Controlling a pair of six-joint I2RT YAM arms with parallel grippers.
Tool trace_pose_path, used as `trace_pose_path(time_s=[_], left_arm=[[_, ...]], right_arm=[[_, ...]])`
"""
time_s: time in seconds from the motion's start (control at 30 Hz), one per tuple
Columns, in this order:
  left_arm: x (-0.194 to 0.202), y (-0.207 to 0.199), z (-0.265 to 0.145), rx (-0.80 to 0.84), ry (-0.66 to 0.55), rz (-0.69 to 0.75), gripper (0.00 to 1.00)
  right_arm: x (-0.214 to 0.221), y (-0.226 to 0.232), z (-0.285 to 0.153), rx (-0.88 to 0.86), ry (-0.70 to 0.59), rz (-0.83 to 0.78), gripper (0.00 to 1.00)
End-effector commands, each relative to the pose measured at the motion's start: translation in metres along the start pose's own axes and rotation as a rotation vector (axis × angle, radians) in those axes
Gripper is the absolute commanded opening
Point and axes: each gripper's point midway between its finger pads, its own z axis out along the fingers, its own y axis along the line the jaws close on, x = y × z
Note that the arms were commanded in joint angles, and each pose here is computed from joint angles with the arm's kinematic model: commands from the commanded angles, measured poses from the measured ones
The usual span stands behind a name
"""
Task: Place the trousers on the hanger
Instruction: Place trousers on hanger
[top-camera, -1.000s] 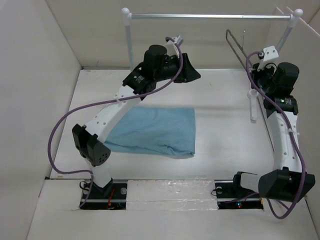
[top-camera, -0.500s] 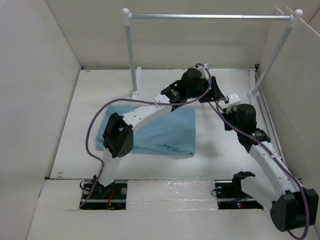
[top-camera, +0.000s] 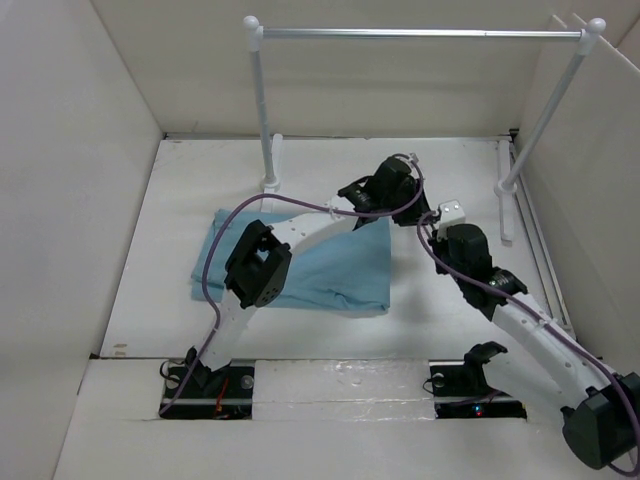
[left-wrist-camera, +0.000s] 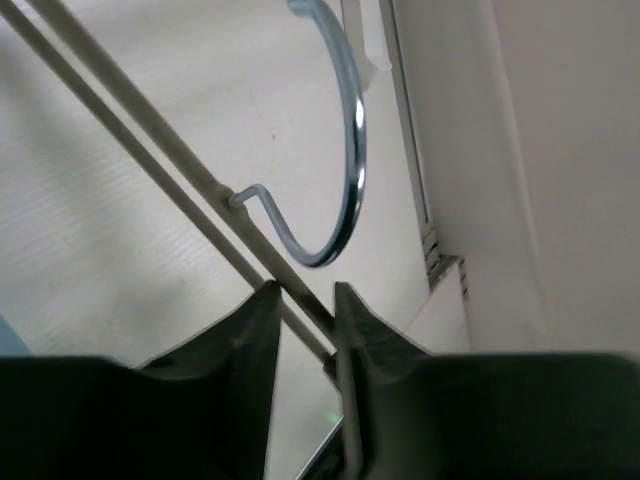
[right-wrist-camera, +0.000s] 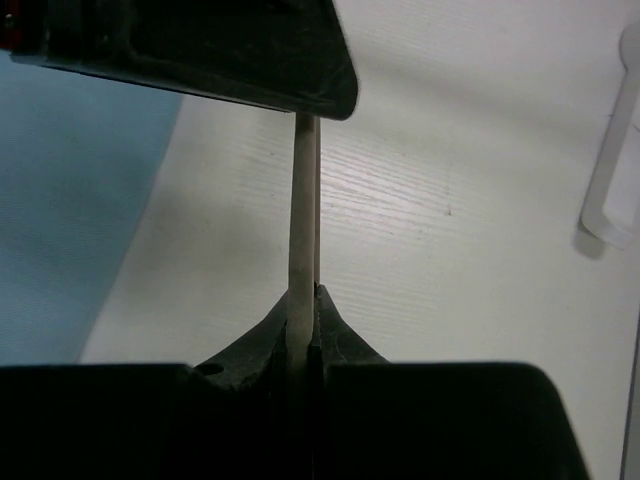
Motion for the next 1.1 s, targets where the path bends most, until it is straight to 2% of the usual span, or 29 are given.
trace_pose_path(time_s=[0.0, 0.07, 0.13, 0.17, 0.23, 0.27, 0.3, 0.4, 0.57, 0.6, 0.63, 0.67, 0.7, 0.8, 0.87, 0.9, 0.93, 0.97, 1.03, 1.07], left_arm=[[-0.008, -0.03, -0.01, 0.061, -0.024, 0.018, 0.22], [0.001, -0.02, -0.011, 0.046, -0.005, 0.014, 0.0], [0.006, -0.02, -0.02, 0.055, -0.001, 0.029, 0.0], [0.02, 0.0, -0.018, 0.03, 0.02, 0.023, 0.0], [0.026, -0.002, -0.033, 0.058, 0.008, 0.03, 0.0], [0.044, 0.021, -0.032, 0.04, 0.026, 0.017, 0.0], [0.044, 0.015, -0.044, 0.064, 0.01, 0.021, 0.0], [0.061, 0.043, -0.05, 0.035, 0.025, 0.003, 0.0], [0.08, 0.06, -0.054, 0.044, 0.038, -0.033, 0.0], [0.081, 0.062, -0.055, 0.044, 0.036, -0.034, 0.0], [0.081, 0.062, -0.055, 0.043, 0.035, -0.034, 0.0], [0.085, 0.068, -0.056, 0.03, 0.039, -0.038, 0.0], [0.085, 0.067, -0.059, 0.033, 0.033, -0.034, 0.0], [0.095, 0.078, -0.063, 0.004, 0.026, -0.033, 0.0], [0.097, 0.08, -0.061, 0.008, 0.025, -0.06, 0.0], [0.097, 0.08, -0.061, 0.008, 0.025, -0.06, 0.0], [0.096, 0.077, -0.059, 0.011, 0.03, -0.064, 0.0], [0.092, 0.07, -0.059, 0.025, 0.031, -0.06, 0.0], [0.088, 0.065, -0.06, 0.025, 0.026, -0.076, 0.01], [0.087, 0.063, -0.061, 0.024, 0.023, -0.091, 0.17]], right_arm=[[-0.008, 0.001, -0.002, 0.064, -0.025, 0.027, 0.0], [-0.003, 0.005, -0.002, 0.077, 0.005, 0.041, 0.0], [0.006, 0.012, -0.003, 0.068, 0.048, 0.016, 0.08], [0.007, 0.017, -0.004, 0.053, 0.053, 0.01, 0.25], [0.011, 0.027, -0.008, 0.008, 0.069, -0.012, 0.45], [0.008, 0.031, -0.014, -0.017, 0.06, -0.013, 0.59], [0.008, 0.034, -0.02, -0.045, 0.072, -0.017, 0.64], [-0.006, 0.038, -0.035, -0.122, 0.028, -0.026, 0.76], [-0.016, 0.035, -0.037, -0.238, -0.002, -0.02, 0.8], [-0.025, 0.048, -0.033, -0.335, -0.043, -0.004, 0.79], [-0.02, 0.049, -0.03, -0.337, -0.023, -0.005, 0.75], [-0.019, 0.047, -0.026, -0.347, -0.023, 0.021, 0.68], [-0.03, 0.056, -0.023, -0.405, -0.075, 0.03, 0.59], [-0.025, 0.069, -0.002, -0.469, -0.074, 0.058, 0.22], [-0.022, 0.063, 0.012, -0.445, -0.02, 0.051, 0.11], [-0.022, 0.063, 0.012, -0.445, -0.019, 0.051, 0.11], [-0.022, 0.064, 0.014, -0.452, -0.012, 0.047, 0.16], [-0.018, 0.067, 0.019, -0.464, 0.012, 0.022, 0.36], [0.004, 0.071, 0.019, -0.465, 0.119, -0.012, 0.57], [0.012, 0.072, 0.02, -0.462, 0.146, -0.031, 0.58]])
